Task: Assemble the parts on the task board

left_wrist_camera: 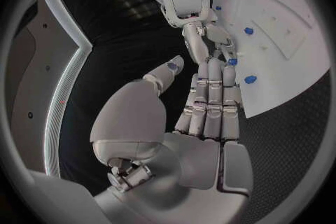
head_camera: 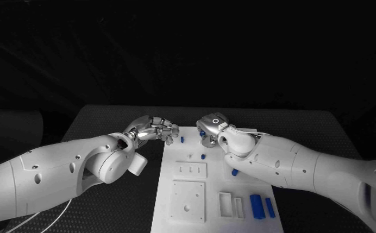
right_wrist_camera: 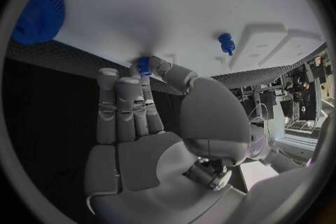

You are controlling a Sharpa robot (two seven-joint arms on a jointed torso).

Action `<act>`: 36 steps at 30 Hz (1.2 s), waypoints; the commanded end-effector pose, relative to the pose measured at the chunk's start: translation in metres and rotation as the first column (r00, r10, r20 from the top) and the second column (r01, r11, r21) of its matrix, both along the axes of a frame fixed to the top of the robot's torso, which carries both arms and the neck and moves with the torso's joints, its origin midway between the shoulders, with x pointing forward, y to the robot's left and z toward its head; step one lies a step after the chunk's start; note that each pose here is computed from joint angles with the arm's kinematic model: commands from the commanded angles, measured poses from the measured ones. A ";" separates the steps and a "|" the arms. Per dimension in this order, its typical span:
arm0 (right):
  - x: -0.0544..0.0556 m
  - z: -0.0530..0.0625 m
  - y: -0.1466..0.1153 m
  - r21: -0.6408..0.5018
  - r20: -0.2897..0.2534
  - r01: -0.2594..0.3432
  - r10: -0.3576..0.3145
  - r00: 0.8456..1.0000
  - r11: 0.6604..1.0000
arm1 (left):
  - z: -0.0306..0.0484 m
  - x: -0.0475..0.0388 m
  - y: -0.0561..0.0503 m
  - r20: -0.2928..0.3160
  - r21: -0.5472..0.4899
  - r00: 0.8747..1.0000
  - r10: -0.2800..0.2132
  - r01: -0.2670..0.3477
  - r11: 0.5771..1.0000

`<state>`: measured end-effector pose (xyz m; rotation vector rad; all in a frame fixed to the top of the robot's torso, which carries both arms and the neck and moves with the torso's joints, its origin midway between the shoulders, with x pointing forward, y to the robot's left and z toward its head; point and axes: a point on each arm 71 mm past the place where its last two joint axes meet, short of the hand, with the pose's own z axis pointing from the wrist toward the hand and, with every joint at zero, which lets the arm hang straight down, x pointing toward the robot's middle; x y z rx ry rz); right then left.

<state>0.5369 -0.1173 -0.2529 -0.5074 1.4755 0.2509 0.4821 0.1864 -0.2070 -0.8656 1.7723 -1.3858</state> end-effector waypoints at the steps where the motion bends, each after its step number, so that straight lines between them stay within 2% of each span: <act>1: 0.001 0.000 -0.003 0.024 -0.007 0.017 -0.017 1.000 1.000 | 0.0013 -0.0004 -0.002 0.003 -0.007 1.000 -0.014 0.014 1.000; 9: -0.003 0.010 -0.006 0.094 0.039 0.004 -0.008 0.999 0.996 | 0.0011 0.0005 0.001 0.004 -0.004 1.000 -0.007 0.007 1.000; 14: -0.003 0.027 -0.011 0.152 0.057 0.003 -0.012 0.998 0.988 | 0.0010 0.0011 0.004 0.005 -0.002 1.000 0.001 -0.001 1.000; 18: -0.002 0.046 -0.025 0.182 0.062 0.008 -0.020 0.998 0.983 | 0.0010 0.0018 0.006 0.008 -0.001 1.000 0.007 -0.007 1.000; 21: -0.001 0.058 -0.039 0.196 0.036 0.030 -0.038 0.999 0.980 | 0.0010 0.0021 0.008 0.010 -0.002 1.000 0.007 -0.007 1.000; 27: 0.002 0.069 -0.073 0.177 -0.047 0.087 -0.080 0.996 0.980 | 0.0004 0.0048 0.010 0.010 -0.009 1.000 0.009 -0.009 1.000; 31: 0.004 0.067 -0.093 0.151 -0.110 0.125 -0.109 0.988 0.981 | -0.0001 0.0063 0.012 0.011 -0.007 1.000 0.014 -0.014 1.000; 36: 0.007 0.061 -0.101 0.120 -0.158 0.146 -0.126 0.979 0.982 | -0.0003 0.0065 0.011 0.010 -0.007 1.000 0.013 -0.013 1.000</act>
